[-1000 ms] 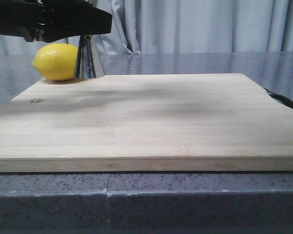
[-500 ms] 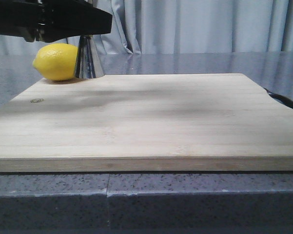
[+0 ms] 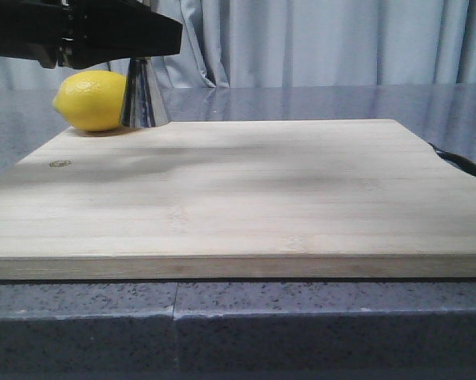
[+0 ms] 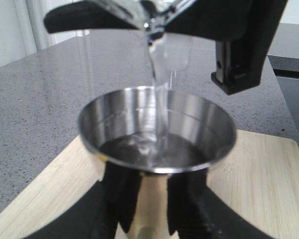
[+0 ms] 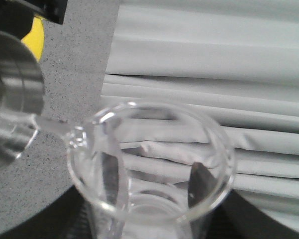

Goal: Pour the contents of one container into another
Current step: 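Tilt the beaker with the right gripper, pouring liquid into the jigger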

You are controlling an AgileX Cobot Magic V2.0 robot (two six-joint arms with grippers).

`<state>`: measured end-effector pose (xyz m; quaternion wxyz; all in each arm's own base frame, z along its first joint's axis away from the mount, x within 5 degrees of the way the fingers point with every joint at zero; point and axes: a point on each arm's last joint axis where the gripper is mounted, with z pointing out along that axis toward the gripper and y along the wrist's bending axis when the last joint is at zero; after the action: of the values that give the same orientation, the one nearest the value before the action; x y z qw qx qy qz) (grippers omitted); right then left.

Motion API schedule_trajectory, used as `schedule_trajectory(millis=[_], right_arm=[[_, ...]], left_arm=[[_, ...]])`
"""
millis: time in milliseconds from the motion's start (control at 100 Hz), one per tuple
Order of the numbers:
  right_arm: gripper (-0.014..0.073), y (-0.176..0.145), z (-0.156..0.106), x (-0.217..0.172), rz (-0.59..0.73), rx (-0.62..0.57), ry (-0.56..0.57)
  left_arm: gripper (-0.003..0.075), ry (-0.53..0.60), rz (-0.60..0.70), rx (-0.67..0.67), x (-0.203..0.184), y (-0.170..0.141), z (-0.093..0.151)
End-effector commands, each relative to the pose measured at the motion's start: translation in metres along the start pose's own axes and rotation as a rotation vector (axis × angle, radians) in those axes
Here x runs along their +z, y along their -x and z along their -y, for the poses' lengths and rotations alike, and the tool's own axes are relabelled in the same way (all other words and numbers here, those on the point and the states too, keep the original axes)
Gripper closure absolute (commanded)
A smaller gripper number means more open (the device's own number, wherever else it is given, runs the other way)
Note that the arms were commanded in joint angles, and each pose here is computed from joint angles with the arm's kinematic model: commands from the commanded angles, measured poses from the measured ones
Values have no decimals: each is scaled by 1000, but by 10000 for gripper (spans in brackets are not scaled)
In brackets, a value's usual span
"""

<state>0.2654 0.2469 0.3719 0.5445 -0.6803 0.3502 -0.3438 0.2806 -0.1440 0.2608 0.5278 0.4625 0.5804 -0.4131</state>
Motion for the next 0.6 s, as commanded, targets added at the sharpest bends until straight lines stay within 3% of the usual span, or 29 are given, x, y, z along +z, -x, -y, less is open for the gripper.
schedule_trajectory(millis=[0,350,590], right_arm=[[316,-5,26,-13,-9,-37,-89],[316,-6,25,-13,-16,-15,-81],[316,-12,19,-13,-77,347,-31]], left_arm=[[502,-35,154,28,-3,31,7],[502,-35,154,28,-3,31,7],[502,-35,154,28,-3,31,7]])
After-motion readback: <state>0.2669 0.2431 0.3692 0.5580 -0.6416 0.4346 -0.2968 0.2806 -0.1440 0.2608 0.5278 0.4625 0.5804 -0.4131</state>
